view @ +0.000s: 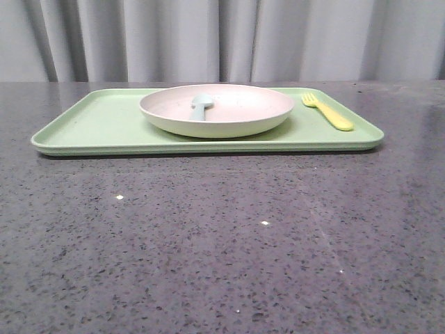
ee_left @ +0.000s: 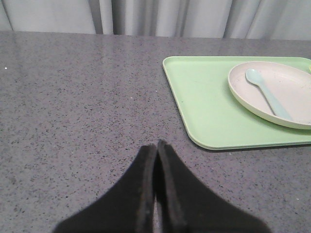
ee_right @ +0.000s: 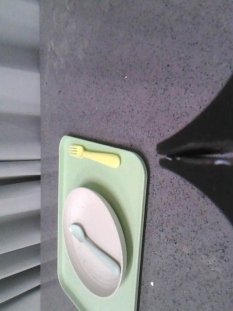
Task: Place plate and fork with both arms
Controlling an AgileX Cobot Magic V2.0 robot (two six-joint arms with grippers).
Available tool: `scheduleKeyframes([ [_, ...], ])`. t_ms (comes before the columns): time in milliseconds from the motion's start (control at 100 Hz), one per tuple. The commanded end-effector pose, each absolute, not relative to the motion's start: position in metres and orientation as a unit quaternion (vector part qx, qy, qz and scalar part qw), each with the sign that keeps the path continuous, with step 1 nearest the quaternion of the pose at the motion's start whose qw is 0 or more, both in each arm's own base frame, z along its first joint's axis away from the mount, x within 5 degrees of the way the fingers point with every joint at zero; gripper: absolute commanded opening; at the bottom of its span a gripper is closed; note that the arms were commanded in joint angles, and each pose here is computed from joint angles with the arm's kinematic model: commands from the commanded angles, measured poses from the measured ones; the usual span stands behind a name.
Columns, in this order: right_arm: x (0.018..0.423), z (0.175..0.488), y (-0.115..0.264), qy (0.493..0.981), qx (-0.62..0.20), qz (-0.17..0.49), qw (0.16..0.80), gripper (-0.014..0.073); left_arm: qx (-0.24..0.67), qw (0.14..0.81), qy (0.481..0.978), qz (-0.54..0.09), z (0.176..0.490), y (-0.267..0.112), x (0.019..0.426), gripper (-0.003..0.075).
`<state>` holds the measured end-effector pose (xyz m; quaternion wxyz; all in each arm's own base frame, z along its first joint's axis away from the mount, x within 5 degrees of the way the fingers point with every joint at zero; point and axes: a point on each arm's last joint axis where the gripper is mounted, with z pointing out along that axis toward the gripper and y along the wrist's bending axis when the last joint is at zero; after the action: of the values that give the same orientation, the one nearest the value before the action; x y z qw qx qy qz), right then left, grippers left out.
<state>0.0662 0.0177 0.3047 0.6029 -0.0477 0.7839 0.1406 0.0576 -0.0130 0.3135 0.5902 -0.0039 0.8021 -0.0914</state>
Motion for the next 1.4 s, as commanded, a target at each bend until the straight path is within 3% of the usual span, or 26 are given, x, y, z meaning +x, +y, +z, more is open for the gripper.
scheduleKeyframes([
  [0, 0.067, 0.319, 0.019, 0.752, -0.056, 0.145, 0.641, -0.0068, -0.004, 0.635, 0.768, -0.081, 0.328, -0.011, 0.054, -0.0020],
  [150, 0.067, 0.319, 0.019, 0.752, -0.056, 0.145, 0.641, -0.0068, -0.002, 0.669, 0.741, -0.055, 0.321, -0.007, 0.053, -0.0020],
  [470, 0.067, 0.319, 0.019, 0.752, -0.056, 0.145, 0.641, -0.0068, -0.006, 0.759, 0.651, -0.014, 0.272, -0.001, 0.052, -0.0020],
  [830, 0.067, 0.319, 0.018, 0.752, -0.056, 0.145, 0.640, -0.0068, -0.026, 0.755, 0.654, -0.035, 0.214, 0.000, 0.053, -0.0020],
  [1390, 0.067, 0.319, 0.018, 0.753, -0.056, 0.145, 0.640, -0.0068, -0.027, 0.749, 0.661, -0.037, 0.212, 0.000, 0.054, -0.0020],
])
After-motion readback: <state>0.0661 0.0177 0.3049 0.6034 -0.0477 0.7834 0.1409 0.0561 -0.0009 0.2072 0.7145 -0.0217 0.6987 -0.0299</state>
